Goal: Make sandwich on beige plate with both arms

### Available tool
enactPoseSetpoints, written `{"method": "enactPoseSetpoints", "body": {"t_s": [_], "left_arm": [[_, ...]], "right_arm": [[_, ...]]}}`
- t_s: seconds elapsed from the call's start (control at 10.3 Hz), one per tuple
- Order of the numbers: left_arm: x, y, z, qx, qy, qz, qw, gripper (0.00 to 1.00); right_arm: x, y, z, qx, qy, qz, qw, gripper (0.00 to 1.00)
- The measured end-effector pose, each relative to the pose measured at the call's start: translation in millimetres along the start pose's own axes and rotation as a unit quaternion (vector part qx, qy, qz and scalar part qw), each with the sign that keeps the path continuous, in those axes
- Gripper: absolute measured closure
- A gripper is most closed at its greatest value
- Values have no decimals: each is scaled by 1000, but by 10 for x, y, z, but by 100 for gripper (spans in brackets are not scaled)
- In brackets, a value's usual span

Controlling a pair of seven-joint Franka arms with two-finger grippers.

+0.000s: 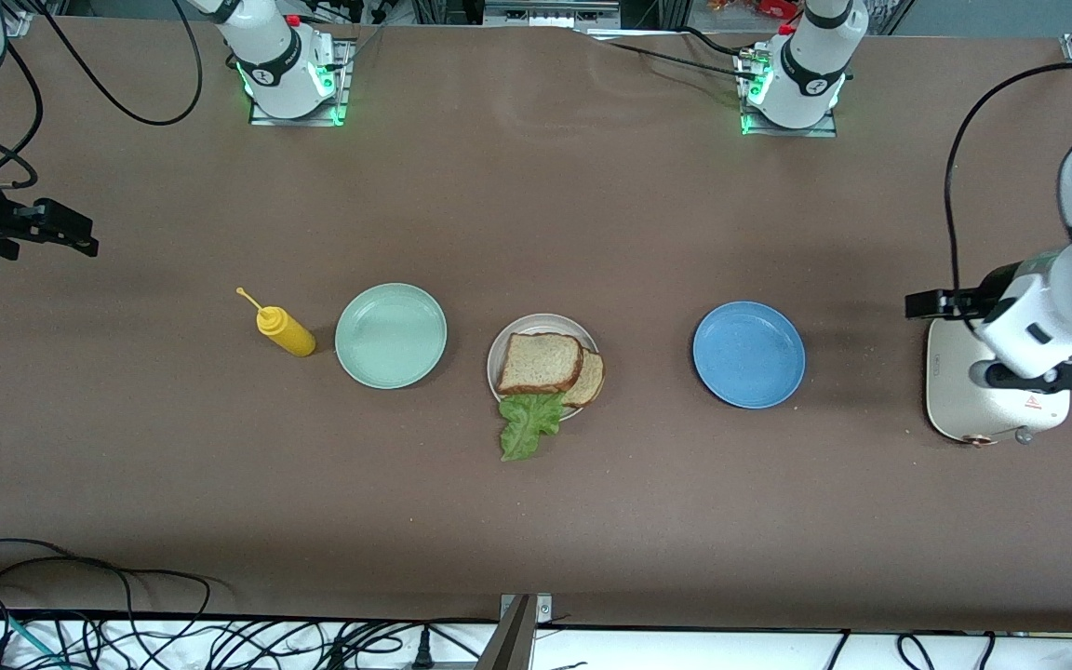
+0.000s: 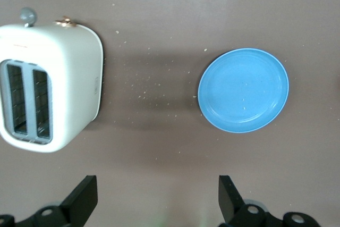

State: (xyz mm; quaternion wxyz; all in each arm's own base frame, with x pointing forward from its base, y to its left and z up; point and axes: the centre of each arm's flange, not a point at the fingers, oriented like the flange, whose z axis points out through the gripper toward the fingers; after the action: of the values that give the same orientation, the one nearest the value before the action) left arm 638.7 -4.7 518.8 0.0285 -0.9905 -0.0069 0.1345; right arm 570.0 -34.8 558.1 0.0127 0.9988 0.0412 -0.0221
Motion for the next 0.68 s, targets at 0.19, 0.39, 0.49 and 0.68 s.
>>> {"method": "enactPoseSetpoints", "body": {"t_s": [0.19, 0.39, 0.49, 0.68], "left_arm": [[-209, -33, -187, -2, -6, -1, 1000, 0], [-403, -45, -368, -4, -5, -1, 1000, 0], [-469, -52, -409, -4, -6, -1, 1000, 0], [-561, -54, -385, -6, -12, 0, 1000, 0]], "right_arm": [[7, -47, -17, 0, 2, -3, 1000, 0], [18, -44, -46, -1, 6, -3, 1000, 0], [39, -46, -53, -2, 9, -4, 1000, 0], [100, -86, -132, -4, 17, -8, 1000, 0]]}}
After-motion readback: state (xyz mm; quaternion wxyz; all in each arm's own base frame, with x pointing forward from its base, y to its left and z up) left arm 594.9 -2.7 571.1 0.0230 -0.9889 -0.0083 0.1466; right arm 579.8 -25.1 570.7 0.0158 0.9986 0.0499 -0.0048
